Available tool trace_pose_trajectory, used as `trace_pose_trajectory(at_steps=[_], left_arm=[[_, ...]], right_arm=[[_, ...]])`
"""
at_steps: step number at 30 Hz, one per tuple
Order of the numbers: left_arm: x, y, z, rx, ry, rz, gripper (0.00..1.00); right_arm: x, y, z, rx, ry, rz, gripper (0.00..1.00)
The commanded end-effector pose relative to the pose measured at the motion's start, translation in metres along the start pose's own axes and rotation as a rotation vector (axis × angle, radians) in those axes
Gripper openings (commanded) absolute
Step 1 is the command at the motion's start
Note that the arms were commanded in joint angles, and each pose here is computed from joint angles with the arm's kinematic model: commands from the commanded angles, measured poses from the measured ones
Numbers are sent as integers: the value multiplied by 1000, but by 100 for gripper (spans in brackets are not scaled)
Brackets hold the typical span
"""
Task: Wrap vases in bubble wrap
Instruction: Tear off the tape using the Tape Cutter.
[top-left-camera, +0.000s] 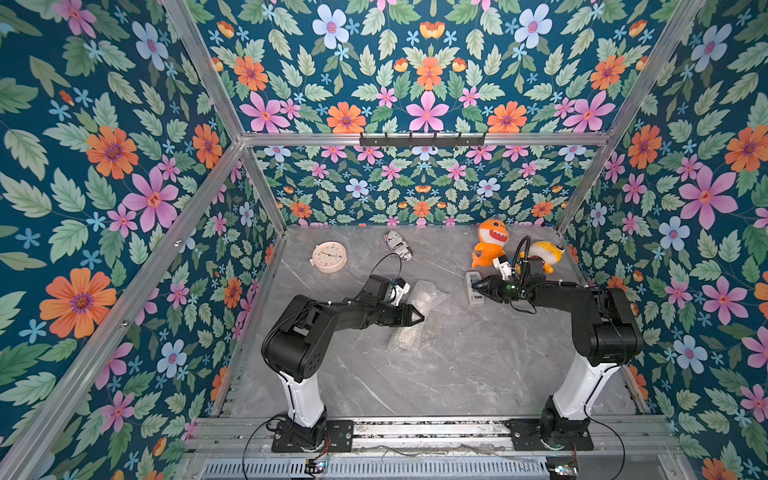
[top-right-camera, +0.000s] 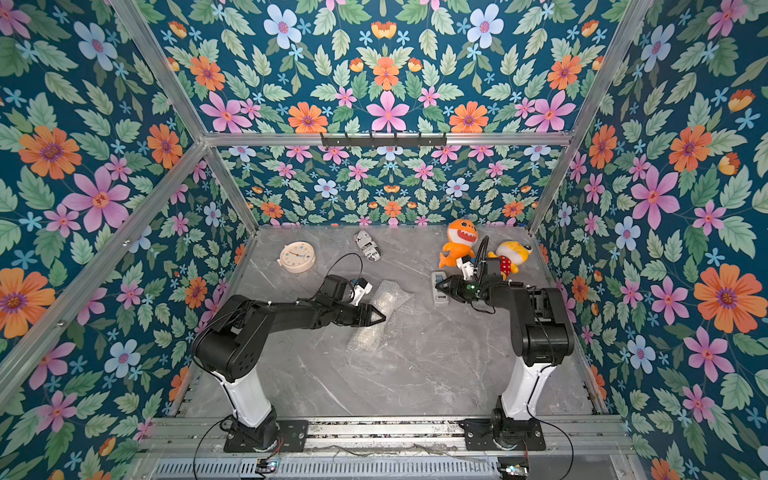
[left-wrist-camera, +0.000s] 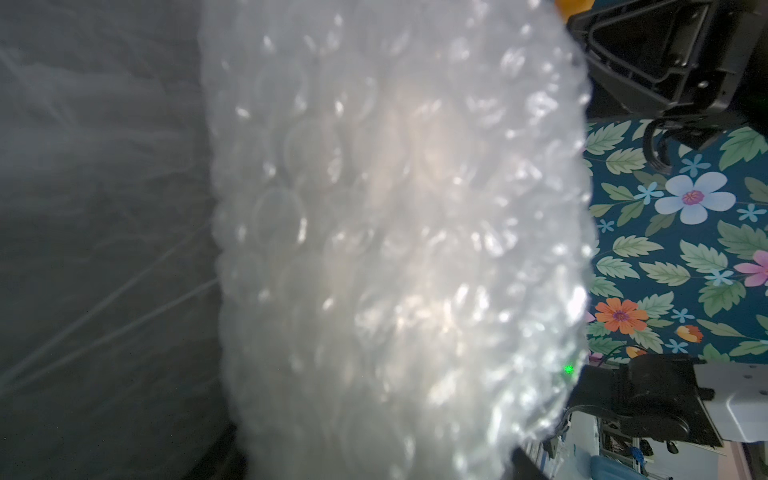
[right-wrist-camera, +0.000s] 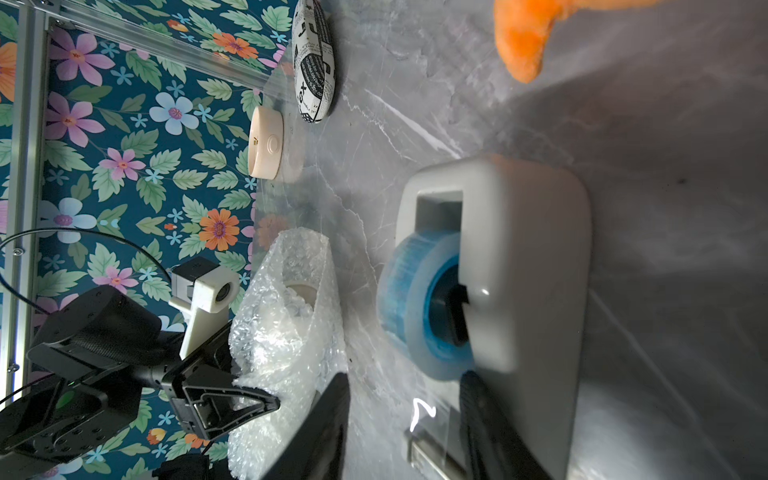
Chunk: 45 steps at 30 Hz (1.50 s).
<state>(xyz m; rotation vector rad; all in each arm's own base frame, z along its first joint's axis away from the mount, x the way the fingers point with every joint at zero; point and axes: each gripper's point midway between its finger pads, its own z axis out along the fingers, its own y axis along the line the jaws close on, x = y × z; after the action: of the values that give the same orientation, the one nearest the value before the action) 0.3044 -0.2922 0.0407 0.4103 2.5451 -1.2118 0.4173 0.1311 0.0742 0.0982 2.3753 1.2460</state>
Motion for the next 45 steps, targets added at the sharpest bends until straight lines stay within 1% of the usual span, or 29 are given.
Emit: trace_pose_trajectory(at_steps=[1, 7, 14, 18, 22, 25, 27, 31, 33, 34, 38, 43, 45], left_arm=[[9, 9, 1, -37, 32, -31, 18], [7, 9, 1, -40, 35, -27, 18], [10, 10, 1, -47, 41, -30, 18], [10, 10, 1, -46, 40, -33, 18], [9, 9, 0, -47, 40, -32, 18], [9, 9, -1, -50, 41, -30, 17], [10, 10, -1, -55, 42, -30, 17], [11, 10, -1, -56, 43, -36, 17], [11, 10, -1, -53, 38, -40, 17], [11, 9, -1, -51, 34, -43, 17], [11, 9, -3, -45, 16, -53, 17], [12, 9, -3, -45, 16, -57, 17], [11, 9, -4, -48, 13, -55, 17]], right_arm=[[8, 4, 1, -23, 44, -7, 45], [9, 2, 7, -37, 81, 6, 45], [8, -1, 10, -39, 94, 19, 44], [8, -1, 10, -35, 94, 18, 39], [8, -2, 10, -33, 94, 19, 37], [7, -2, 10, -27, 89, 16, 33], [7, -2, 10, -25, 85, 13, 27], [7, 0, 11, -44, 89, 19, 21], [7, 0, 11, -48, 94, 23, 12], [6, 0, 11, -49, 93, 22, 10], [6, 1, 11, -53, 94, 21, 7], [5, 6, 11, -85, 84, 32, 1], [3, 8, 10, -95, 74, 37, 0]])
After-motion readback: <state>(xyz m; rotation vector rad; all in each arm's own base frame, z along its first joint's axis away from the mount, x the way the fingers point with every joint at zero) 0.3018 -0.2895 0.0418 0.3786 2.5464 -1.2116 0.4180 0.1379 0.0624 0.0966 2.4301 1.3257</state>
